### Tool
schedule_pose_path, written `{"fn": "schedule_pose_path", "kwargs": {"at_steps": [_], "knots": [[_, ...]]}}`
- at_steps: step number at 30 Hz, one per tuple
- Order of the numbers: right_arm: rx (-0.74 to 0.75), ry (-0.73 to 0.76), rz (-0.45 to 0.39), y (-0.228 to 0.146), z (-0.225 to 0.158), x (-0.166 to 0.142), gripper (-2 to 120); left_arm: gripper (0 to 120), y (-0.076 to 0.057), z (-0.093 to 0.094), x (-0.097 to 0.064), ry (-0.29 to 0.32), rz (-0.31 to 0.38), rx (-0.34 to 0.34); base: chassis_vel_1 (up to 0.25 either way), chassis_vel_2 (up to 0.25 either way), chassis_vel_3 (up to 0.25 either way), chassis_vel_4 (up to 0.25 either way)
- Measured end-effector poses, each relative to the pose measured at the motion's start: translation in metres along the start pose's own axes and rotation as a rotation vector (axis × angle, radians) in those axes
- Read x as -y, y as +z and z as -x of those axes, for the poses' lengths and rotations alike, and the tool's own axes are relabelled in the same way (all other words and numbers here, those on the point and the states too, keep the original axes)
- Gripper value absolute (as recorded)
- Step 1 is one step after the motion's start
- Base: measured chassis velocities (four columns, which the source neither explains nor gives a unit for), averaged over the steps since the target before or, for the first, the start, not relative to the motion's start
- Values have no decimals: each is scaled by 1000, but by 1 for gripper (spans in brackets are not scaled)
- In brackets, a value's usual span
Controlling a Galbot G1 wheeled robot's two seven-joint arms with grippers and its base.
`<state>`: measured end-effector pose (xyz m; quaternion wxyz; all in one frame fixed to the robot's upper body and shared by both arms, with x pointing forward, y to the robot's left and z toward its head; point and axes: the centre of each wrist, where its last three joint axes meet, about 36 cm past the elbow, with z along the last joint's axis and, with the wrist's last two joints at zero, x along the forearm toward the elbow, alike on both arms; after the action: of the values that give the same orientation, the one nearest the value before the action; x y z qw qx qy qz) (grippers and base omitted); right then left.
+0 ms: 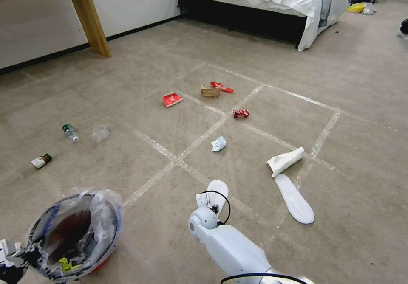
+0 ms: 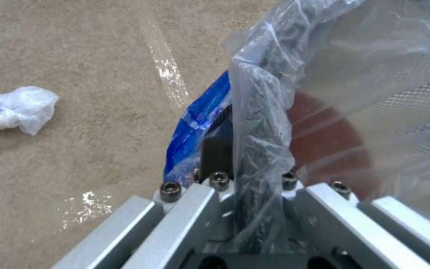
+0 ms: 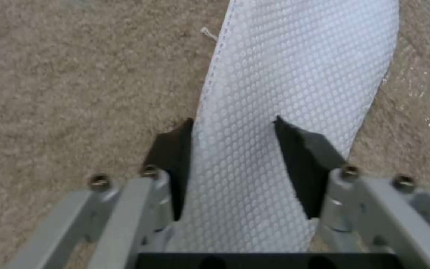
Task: Pick up the trash bin and place the garbage on the floor into it.
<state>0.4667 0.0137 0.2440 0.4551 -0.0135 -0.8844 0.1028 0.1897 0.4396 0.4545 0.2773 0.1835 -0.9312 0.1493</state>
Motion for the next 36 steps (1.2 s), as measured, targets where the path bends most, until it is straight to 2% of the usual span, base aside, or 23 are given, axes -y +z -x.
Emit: {"fn": "schedule_pose_path", "kwargs": {"at_steps": [2,3,4,5,7,9,10,12,19,25,32,34,35,36], "knots": [[0,1,-2,3,0,0,30,1,-1,0,0,0,1,1,0,0,0,0],[0,1,-2,3,0,0,30,1,-1,0,0,0,1,1,0,0,0,0],[1,3,-4,4,0,0,24,1,-1,-1,0,0,2,3,0,0,0,0],[1,3,-4,4,0,0,24,1,-1,-1,0,0,2,3,0,0,0,0],[2,5,-4,5,0,0,16,1,-2,-1,-1,-2,4,4,0,0,0,0],[2,5,-4,5,-1,1,13,1,-2,-1,-1,-2,4,4,0,0,0,0],[6,9,-4,6,-1,2,4,1,-3,-2,-2,-3,5,7,0,0,0,0],[8,11,-4,7,-1,4,0,1,-4,-2,-2,-3,6,7,0,0,0,0],[30,27,12,5,-6,18,0,1,-5,-3,-1,0,11,8,0,0,0,0],[99,-15,54,-6,-28,43,0,1,-11,-5,5,11,19,15,0,0,0,0],[235,-137,141,-33,-71,70,0,1,-24,-5,20,54,13,42,0,0,0,0],[347,-237,200,-48,-97,80,0,1,-30,-2,30,85,10,46,0,0,0,0],[347,-237,200,-48,-97,80,0,1,-30,-2,30,85,10,46,0,0,0,0],[426,-311,236,-62,-117,87,0,1,-33,2,36,101,10,47,0,0,0,0]]}}
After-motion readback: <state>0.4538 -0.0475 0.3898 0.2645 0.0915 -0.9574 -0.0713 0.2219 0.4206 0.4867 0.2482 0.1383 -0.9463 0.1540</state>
